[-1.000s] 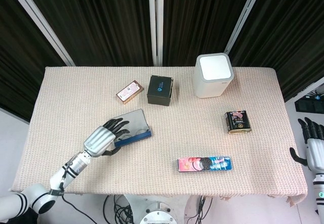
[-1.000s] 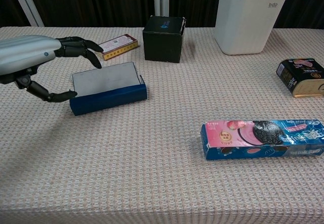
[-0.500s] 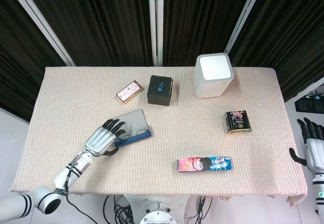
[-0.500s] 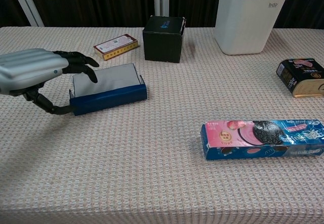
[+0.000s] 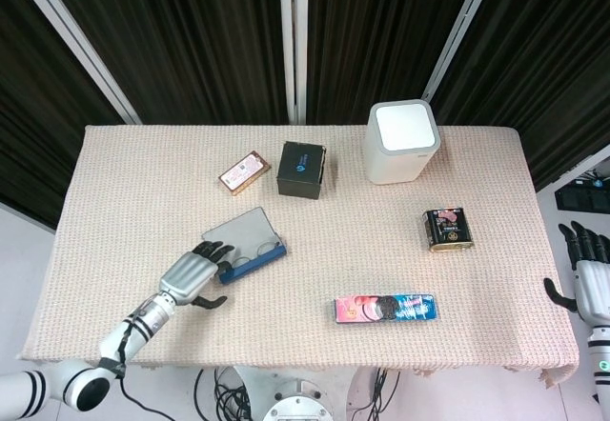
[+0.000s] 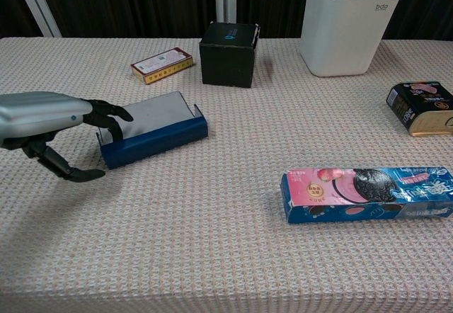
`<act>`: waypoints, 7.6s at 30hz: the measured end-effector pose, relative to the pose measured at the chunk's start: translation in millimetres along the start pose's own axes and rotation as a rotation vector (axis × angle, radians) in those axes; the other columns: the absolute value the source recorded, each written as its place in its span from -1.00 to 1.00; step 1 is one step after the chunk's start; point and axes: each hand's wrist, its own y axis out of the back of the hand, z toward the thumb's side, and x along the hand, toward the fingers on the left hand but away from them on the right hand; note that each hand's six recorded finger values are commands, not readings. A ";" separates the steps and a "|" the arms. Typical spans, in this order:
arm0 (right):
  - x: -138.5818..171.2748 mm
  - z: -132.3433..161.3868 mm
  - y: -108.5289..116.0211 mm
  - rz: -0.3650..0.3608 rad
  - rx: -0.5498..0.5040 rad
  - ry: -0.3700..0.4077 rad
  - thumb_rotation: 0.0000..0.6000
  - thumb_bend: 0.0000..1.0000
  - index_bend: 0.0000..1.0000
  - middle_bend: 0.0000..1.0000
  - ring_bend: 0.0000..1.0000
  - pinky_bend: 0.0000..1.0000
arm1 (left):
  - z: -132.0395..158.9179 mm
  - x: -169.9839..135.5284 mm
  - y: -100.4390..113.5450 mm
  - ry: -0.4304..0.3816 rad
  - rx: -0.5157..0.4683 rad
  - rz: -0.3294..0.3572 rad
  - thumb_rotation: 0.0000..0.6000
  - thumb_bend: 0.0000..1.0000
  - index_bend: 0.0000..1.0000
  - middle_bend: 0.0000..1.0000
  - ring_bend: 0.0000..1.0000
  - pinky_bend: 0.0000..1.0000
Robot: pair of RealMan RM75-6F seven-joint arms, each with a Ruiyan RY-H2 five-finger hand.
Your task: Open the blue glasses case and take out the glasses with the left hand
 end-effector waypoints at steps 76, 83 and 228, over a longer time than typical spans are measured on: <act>-2.3 -0.8 -2.8 0.002 -0.009 0.002 1.00 -0.45 -1.00 -1.00 -1.00 -1.00 | 10.8 78.5 50.4 0.163 0.061 0.075 0.71 0.19 -0.42 -1.00 -1.00 -0.90; -1.9 2.6 -2.9 0.002 -0.005 0.008 1.00 -0.45 -1.00 -1.00 -1.00 -1.00 | -19.8 73.3 52.1 0.272 0.017 0.025 0.71 0.20 -0.42 -1.00 -1.00 -0.92; -5.2 15.3 5.9 -0.009 -0.001 0.031 1.00 -0.44 -1.00 -1.00 -1.00 -1.00 | -20.9 52.5 53.6 0.259 -0.120 0.147 1.00 -0.24 0.01 -0.54 -0.90 -0.65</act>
